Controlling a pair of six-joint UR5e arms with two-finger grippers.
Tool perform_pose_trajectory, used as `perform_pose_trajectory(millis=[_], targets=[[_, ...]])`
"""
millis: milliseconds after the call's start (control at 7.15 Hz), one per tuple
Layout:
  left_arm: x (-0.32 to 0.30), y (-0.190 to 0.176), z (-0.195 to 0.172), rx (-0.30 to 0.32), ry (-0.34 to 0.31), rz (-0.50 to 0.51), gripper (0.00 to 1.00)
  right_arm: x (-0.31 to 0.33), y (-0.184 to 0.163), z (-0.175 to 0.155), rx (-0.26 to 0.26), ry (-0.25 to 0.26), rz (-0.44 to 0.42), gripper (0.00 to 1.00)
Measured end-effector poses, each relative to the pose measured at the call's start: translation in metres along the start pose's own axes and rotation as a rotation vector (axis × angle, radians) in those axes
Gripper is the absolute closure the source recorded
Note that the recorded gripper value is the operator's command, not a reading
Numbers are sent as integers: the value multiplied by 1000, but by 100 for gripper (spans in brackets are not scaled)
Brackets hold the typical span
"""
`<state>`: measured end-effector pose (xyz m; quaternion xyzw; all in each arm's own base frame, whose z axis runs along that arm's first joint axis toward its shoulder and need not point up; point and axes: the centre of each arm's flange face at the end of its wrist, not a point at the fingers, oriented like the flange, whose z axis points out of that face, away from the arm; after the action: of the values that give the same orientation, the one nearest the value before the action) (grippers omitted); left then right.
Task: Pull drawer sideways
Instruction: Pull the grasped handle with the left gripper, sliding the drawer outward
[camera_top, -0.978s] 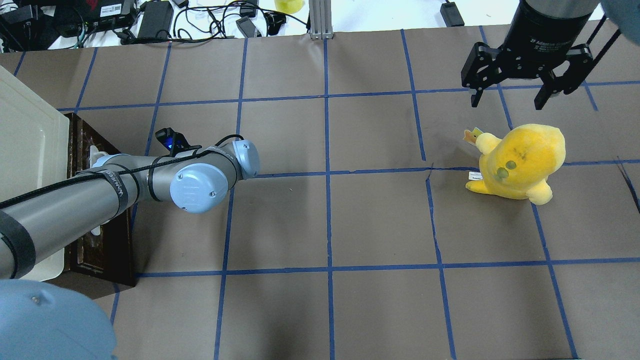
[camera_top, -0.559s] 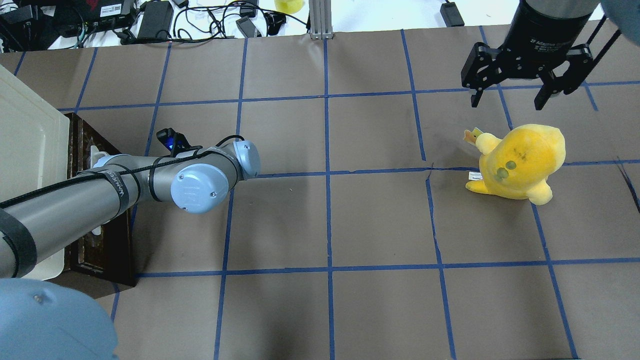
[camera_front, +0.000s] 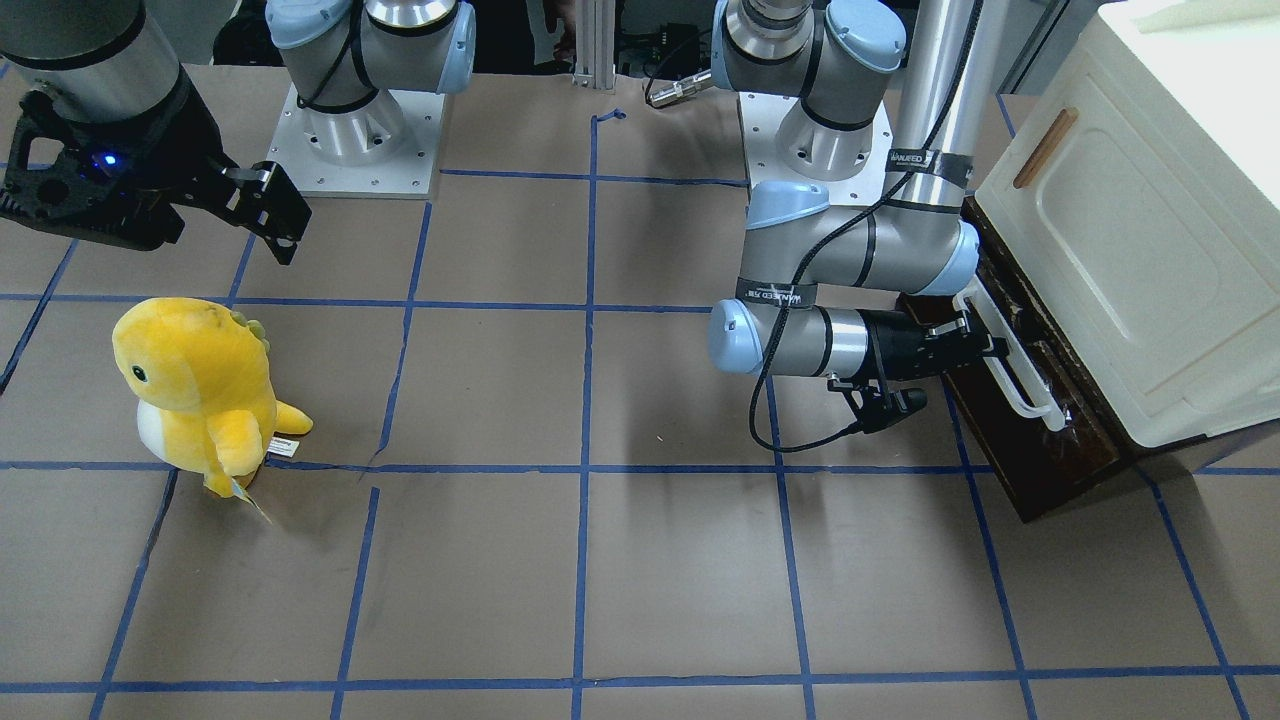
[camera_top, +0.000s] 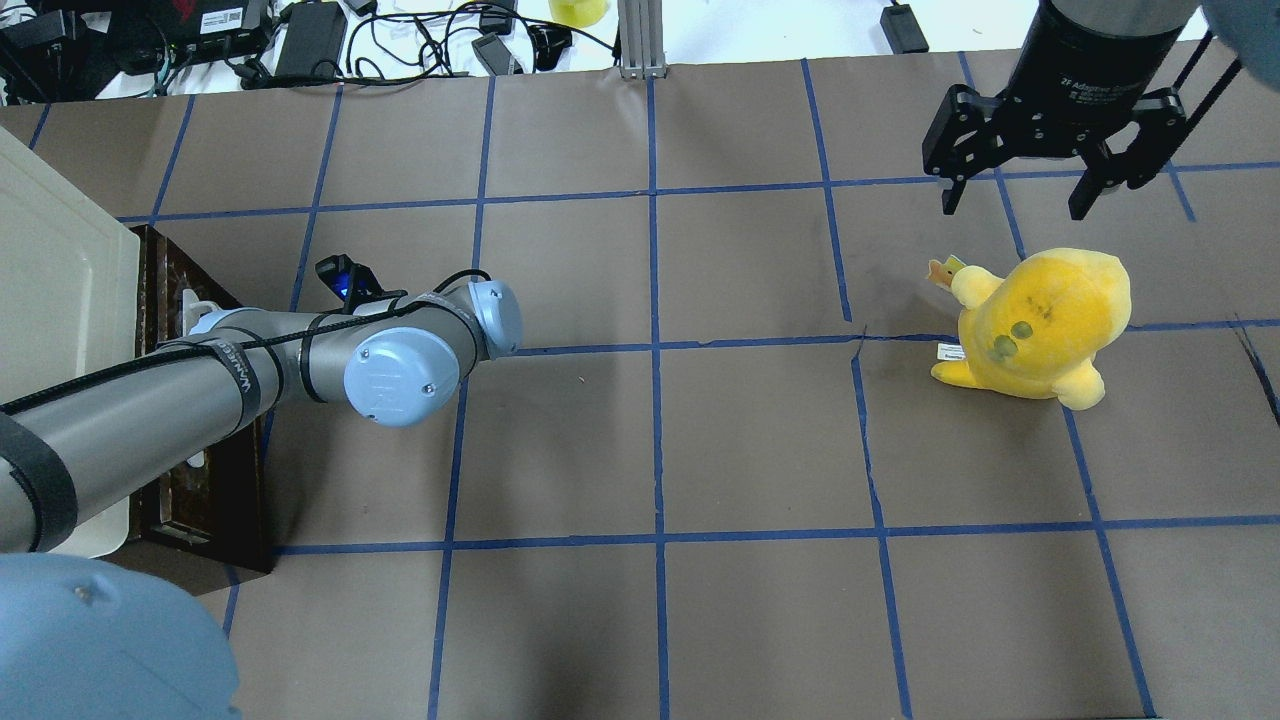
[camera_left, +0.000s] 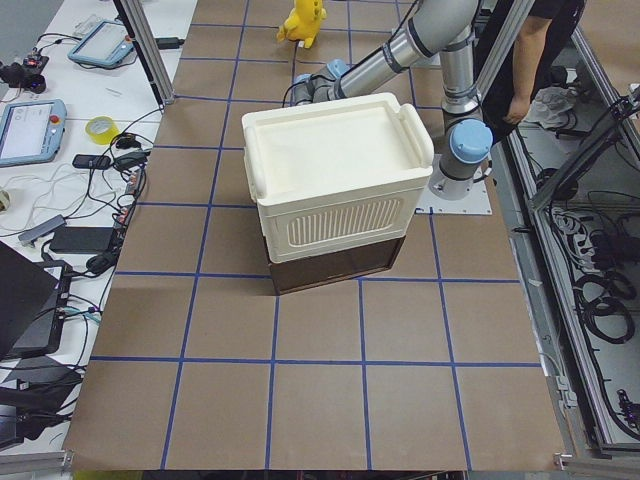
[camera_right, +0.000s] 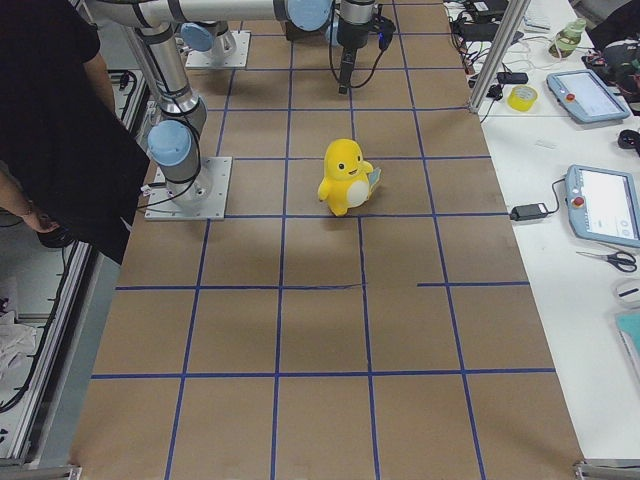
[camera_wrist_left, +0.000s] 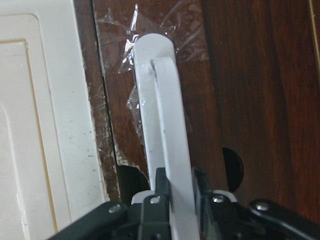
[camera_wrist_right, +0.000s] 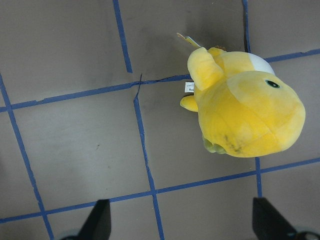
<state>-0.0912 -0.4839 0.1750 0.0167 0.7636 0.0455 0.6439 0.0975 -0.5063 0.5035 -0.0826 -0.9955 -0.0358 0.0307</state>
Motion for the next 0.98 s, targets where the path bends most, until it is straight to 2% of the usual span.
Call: perform_pose_trajectory(millis=[978], targets=[[4,-4,-30,42,18,-5,100,0,0,0,0,0,0,0]])
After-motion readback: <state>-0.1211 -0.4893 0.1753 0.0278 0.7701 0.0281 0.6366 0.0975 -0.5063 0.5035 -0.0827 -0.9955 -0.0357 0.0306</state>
